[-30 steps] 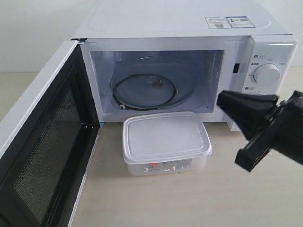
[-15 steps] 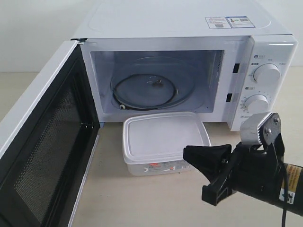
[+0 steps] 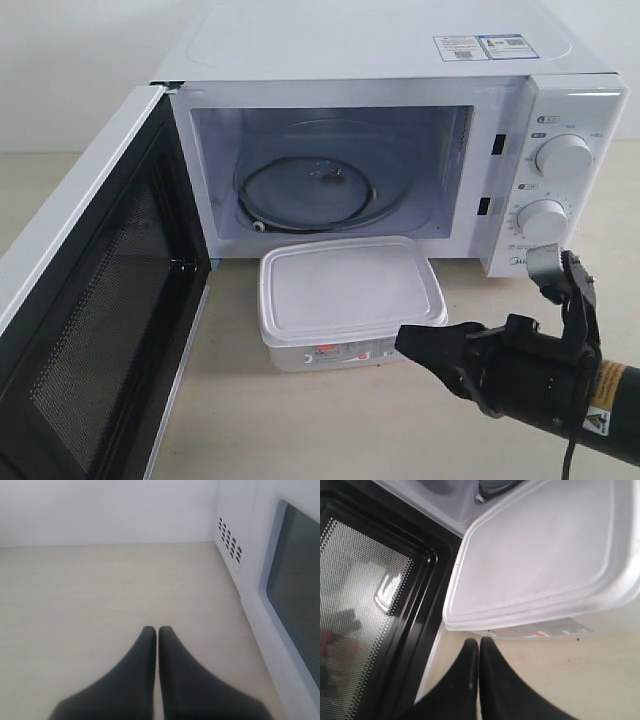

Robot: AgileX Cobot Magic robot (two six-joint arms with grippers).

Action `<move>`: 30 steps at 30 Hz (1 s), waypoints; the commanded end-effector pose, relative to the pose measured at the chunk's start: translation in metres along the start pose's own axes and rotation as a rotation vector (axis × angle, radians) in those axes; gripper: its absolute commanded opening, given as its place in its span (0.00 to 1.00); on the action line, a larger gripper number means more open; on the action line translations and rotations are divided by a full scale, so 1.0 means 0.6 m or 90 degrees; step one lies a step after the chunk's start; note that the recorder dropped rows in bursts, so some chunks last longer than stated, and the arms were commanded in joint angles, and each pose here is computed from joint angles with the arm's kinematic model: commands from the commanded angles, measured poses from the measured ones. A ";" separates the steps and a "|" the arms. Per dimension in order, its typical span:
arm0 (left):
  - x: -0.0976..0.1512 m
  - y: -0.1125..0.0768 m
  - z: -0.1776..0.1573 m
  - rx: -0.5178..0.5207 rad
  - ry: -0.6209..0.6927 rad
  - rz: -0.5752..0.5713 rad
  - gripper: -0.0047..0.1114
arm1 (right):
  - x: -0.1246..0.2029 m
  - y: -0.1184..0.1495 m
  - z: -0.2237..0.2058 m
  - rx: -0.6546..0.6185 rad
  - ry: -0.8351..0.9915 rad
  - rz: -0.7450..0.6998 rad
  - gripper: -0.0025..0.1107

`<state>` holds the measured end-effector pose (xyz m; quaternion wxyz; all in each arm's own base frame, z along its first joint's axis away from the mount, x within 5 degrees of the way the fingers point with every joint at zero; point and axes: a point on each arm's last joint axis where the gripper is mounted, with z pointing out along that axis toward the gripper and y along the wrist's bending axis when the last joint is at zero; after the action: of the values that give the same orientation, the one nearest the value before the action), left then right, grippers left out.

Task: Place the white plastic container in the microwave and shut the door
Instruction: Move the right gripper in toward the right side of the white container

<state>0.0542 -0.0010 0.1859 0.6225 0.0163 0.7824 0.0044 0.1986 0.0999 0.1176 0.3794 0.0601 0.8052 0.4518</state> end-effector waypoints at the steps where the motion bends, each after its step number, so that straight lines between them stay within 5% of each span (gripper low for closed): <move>1: 0.001 -0.001 0.000 0.003 -0.002 -0.001 0.08 | 0.007 0.005 0.001 -0.014 0.021 0.099 0.02; 17: 0.001 -0.001 0.000 0.003 -0.002 -0.001 0.08 | 0.083 0.072 0.031 0.016 -0.040 0.233 0.02; 21: 0.001 -0.001 0.000 0.003 -0.002 -0.001 0.08 | 0.120 0.090 0.021 0.061 -0.114 0.341 0.02; 25: 0.001 -0.001 0.000 0.003 -0.002 -0.001 0.08 | 0.152 0.092 0.032 0.213 -0.194 0.413 0.02; 30: 0.001 -0.001 0.000 0.003 -0.002 -0.001 0.08 | 0.156 0.105 0.062 0.201 -0.206 0.420 0.02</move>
<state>0.0542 -0.0010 0.1859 0.6225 0.0163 0.7824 0.0044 0.1399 0.1992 0.1024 0.3159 0.4421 0.7358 0.4041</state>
